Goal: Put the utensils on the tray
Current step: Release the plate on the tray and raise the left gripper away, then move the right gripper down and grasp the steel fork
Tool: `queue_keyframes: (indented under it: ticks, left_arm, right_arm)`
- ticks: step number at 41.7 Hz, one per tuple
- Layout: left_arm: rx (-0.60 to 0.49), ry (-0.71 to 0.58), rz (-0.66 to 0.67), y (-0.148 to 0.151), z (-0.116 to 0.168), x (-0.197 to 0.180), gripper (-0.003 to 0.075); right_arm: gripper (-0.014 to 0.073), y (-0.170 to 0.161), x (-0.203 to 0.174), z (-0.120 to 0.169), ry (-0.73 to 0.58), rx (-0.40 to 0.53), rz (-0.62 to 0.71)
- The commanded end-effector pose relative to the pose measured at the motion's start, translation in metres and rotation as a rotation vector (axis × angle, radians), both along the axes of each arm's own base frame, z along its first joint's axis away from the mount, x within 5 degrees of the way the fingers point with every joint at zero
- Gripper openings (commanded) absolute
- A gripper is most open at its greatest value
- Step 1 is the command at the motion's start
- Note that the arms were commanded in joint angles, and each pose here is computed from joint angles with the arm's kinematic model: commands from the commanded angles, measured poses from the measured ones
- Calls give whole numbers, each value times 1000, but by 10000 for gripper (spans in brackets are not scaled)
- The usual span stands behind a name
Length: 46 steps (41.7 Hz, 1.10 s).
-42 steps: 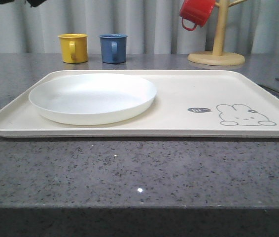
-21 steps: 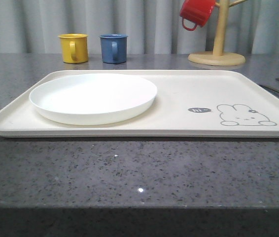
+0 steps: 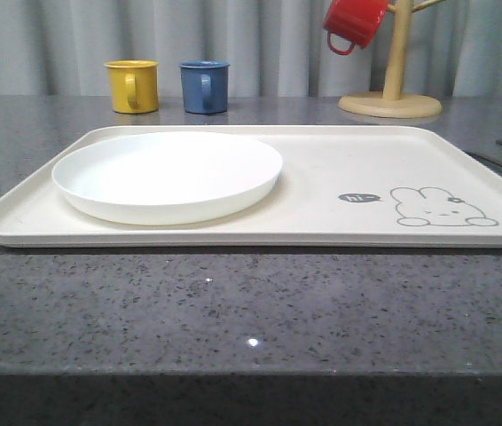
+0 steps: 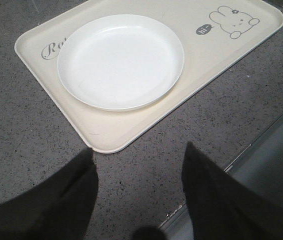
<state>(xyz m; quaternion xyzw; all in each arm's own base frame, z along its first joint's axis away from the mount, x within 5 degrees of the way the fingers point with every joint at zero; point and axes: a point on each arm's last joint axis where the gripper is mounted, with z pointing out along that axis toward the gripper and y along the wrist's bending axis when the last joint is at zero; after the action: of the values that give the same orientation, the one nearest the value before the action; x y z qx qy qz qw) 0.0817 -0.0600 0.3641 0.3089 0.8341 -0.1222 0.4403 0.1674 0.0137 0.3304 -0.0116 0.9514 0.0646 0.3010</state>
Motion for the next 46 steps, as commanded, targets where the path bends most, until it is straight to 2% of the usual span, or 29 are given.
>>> queue_keyframes:
  ticks: [1, 20, 24, 33, 42, 46]
  left_arm:
    - [-73, -66, -8, -3, 13, 2, 364]
    - [-73, -66, -8, -3, 13, 2, 364]
    - [-73, -66, -8, -3, 13, 2, 364]
    - [-73, -66, -8, -3, 13, 2, 364]
    - [-73, -66, -8, -3, 13, 2, 364]
    - [-73, -66, -8, -3, 13, 2, 364]
  right_arm:
    - [454, 1, 18, 12, 19, -14, 39]
    - [454, 0, 111, -3, 250, -57, 69]
    - [454, 2, 121, -4, 272, -72, 81]
    - [454, 11, 140, -8, 284, -181, 70]
    - [454, 16, 156, -19, 315, -153, 77]
    - [420, 17, 163, -25, 331, -146, 79]
